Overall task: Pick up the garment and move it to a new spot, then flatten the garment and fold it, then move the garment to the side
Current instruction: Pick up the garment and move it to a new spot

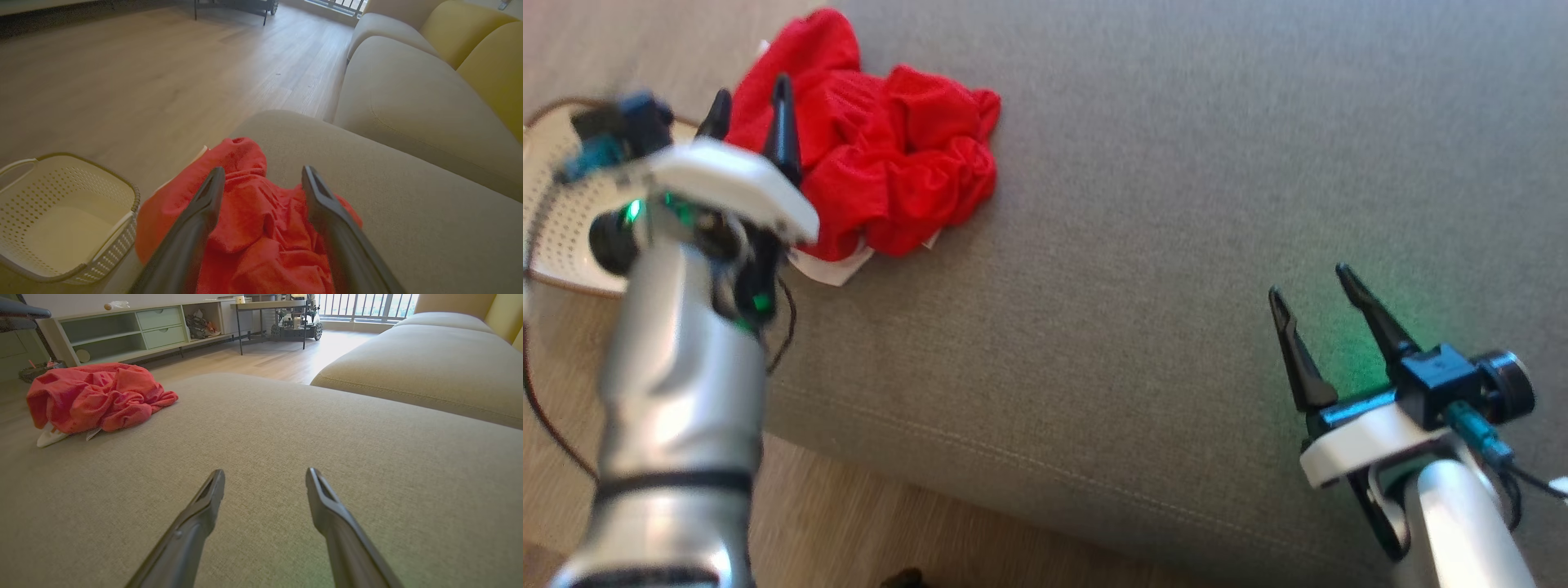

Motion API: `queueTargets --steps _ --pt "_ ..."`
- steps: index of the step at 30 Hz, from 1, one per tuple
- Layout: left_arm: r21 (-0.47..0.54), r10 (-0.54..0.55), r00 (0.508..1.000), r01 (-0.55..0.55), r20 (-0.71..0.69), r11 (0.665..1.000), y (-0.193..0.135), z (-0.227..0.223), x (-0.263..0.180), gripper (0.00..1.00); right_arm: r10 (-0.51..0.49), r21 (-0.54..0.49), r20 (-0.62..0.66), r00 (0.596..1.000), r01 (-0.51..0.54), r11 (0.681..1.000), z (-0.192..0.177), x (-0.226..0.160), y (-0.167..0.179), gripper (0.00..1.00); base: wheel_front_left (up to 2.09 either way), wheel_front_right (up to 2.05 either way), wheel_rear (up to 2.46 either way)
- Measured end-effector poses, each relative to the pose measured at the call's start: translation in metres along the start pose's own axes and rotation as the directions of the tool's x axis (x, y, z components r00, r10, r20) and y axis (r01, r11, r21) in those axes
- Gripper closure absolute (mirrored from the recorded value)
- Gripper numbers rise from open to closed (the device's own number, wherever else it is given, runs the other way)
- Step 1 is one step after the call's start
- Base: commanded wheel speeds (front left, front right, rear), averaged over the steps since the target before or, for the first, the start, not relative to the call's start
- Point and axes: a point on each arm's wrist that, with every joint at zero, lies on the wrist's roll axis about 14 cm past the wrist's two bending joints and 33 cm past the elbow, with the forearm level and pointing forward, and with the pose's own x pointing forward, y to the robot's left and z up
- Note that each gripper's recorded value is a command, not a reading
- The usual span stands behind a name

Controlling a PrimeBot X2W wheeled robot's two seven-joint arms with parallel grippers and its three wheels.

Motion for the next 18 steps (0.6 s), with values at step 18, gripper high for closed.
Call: queueTargets --steps 18 --pt "-0.049 0.001 0.809 -0.038 -0.588 0.998 -0.006 -0.139 0.042 0.00 -0.082 0.029 -0.064 0.995 0.084 0.996 -0.042 0.011 -0.041 0.00 0.00 0.00 0.00"
